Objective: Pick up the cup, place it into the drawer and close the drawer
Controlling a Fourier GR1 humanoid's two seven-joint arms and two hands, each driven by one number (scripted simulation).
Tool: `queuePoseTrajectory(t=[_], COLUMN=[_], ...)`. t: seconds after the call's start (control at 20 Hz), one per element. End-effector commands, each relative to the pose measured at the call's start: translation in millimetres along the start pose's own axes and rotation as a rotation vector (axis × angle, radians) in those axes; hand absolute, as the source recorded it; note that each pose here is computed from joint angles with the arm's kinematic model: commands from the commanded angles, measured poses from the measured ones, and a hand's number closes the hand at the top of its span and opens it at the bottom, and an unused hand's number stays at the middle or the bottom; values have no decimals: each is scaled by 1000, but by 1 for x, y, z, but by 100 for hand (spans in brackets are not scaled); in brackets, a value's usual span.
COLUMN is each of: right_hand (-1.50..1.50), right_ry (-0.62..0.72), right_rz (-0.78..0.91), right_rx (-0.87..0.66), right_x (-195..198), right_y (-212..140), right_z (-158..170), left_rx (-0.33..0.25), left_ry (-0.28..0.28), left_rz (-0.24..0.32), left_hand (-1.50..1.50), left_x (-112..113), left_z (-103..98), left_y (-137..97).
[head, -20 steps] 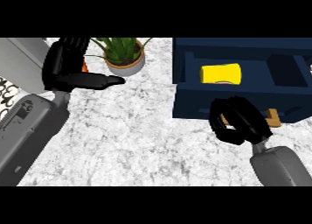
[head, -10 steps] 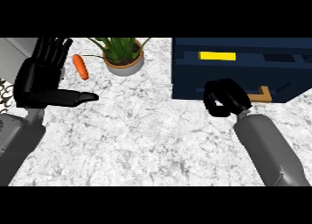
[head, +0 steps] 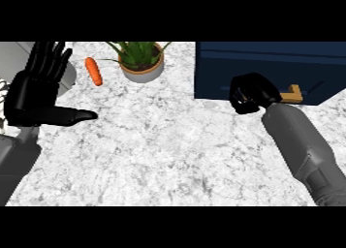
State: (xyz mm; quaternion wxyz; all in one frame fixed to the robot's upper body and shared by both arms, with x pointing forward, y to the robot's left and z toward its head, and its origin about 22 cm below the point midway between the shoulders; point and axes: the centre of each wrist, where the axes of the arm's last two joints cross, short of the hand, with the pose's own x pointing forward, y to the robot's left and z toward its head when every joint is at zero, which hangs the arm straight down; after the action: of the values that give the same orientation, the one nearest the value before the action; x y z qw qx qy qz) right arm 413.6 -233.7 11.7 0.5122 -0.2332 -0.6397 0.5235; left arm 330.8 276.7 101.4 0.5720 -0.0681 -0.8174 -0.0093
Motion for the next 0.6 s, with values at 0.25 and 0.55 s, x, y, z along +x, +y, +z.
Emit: queuePoseTrajectory(t=[0.25,0.55], right_hand=[150,150], right_ry=[97,75], right_rz=[-59,-125], right_rx=[-38,-96], right_x=[-29,-22], right_y=[-47,-55], right_z=[4,-3], left_rx=[-53,-72], left_ry=[5,5], left_rz=[32,56], left_hand=[-150,-150], left_x=[-7,-2], left_z=[5,-4], left_y=[-2,-7])
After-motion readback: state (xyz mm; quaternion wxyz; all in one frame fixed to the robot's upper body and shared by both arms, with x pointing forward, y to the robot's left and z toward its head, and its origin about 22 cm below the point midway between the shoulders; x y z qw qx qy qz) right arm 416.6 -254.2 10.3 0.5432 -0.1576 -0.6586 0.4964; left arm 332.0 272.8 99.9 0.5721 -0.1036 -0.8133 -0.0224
